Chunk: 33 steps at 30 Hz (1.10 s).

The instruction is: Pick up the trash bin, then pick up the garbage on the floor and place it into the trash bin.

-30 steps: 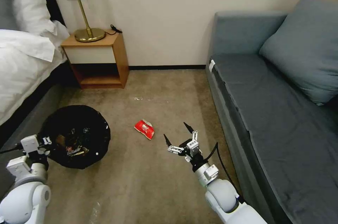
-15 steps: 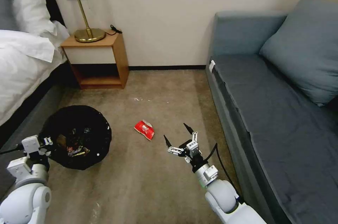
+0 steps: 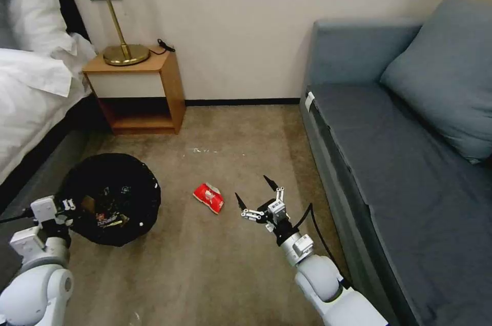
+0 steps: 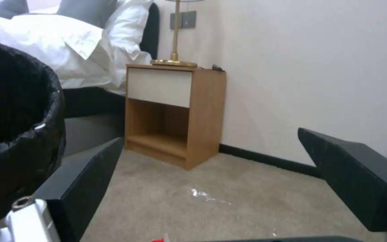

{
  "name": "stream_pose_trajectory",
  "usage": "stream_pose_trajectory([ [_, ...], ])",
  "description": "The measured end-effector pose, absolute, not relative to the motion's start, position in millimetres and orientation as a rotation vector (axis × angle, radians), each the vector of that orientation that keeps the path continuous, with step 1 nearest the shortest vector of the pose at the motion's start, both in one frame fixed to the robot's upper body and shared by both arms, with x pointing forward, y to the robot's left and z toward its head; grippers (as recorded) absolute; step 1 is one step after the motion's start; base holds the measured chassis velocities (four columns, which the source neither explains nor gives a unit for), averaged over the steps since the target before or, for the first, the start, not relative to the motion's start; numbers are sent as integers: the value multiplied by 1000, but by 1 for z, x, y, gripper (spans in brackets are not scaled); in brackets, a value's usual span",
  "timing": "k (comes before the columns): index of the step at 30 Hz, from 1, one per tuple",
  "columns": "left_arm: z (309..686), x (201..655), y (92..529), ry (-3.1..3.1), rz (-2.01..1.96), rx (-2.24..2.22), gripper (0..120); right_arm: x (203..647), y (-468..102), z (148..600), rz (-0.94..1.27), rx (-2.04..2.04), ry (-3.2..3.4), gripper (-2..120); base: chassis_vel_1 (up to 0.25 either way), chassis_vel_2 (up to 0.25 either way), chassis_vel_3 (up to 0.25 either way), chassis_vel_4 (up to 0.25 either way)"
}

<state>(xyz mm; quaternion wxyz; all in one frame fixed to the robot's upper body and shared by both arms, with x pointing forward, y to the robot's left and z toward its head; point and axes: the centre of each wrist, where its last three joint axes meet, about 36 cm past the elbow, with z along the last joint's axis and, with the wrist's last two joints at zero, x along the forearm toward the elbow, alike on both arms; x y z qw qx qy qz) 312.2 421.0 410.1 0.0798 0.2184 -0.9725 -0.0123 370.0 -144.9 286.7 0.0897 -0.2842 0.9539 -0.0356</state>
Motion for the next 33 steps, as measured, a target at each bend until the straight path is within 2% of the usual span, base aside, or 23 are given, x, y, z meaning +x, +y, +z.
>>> stream_pose_trajectory([
  [6, 410, 314, 420, -2912, -34, 650, 5, 373, -146, 287, -106, -855, 2831, 100, -126, 127, 119, -125],
  [23, 412, 313, 418, -2916, -31, 649, 5, 374, -142, 288, -107, -877, 2822, 100, -206, 205, 207, -206],
  [33, 412, 312, 419, -2916, -34, 652, 5, 383, -120, 297, -116, -944, 2815, 100, -155, 153, 154, -157],
])
